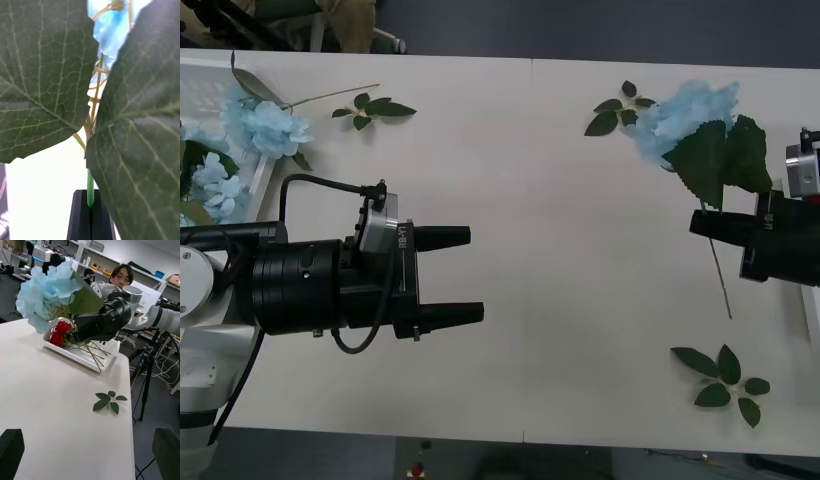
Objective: Put the red flowers into the right box and the blue flowers into the left box
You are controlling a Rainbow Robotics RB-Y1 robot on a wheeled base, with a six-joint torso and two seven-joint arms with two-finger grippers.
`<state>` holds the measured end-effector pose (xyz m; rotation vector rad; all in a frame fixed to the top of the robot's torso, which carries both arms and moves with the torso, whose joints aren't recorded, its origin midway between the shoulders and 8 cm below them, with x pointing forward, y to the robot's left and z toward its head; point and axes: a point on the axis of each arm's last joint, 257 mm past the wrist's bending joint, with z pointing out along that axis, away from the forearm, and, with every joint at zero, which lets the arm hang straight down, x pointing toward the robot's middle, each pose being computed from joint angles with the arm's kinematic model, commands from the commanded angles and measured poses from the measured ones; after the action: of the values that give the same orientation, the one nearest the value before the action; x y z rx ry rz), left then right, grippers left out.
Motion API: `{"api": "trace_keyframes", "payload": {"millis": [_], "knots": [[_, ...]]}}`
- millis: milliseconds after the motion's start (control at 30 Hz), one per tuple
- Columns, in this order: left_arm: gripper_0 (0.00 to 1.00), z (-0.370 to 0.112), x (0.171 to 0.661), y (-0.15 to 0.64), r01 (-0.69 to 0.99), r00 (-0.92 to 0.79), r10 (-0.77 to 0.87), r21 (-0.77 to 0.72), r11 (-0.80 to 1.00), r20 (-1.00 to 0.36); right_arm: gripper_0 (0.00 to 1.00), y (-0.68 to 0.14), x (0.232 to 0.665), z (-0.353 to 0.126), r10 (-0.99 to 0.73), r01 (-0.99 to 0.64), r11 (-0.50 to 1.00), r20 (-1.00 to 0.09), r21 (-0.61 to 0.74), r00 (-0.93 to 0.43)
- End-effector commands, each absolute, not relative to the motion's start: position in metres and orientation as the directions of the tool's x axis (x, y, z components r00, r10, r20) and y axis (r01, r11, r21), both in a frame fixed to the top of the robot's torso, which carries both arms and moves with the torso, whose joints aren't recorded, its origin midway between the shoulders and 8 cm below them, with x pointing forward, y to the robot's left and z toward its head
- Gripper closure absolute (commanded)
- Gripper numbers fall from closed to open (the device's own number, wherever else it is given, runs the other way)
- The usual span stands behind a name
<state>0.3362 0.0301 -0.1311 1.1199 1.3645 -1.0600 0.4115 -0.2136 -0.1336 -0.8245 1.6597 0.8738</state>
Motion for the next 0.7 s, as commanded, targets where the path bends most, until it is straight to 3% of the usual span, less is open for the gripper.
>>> {"api": "trace_keyframes", "payload": {"millis": [33, 300, 700], "knots": [[0.00, -0.121, 0.333, 0.032, 0.987, 0.022, 0.096, 0.037, 0.156, -0.995, 1.00, -0.174, 0.405, -0.099, -0.031, -0.906, 0.417, -0.995, 0.076, -0.098], [0.00, -0.121, 0.333, 0.032, 0.987, 0.022, 0.096, 0.037, 0.156, -0.995, 1.00, -0.119, 0.415, -0.068, 0.096, -0.929, 0.368, -0.995, 0.046, -0.011], [0.00, -0.121, 0.333, 0.032, 0.987, 0.022, 0.096, 0.037, 0.156, -0.995, 1.00, -0.073, 0.434, -0.055, 0.286, -0.940, 0.300, -0.955, 0.161, -0.072]]}}
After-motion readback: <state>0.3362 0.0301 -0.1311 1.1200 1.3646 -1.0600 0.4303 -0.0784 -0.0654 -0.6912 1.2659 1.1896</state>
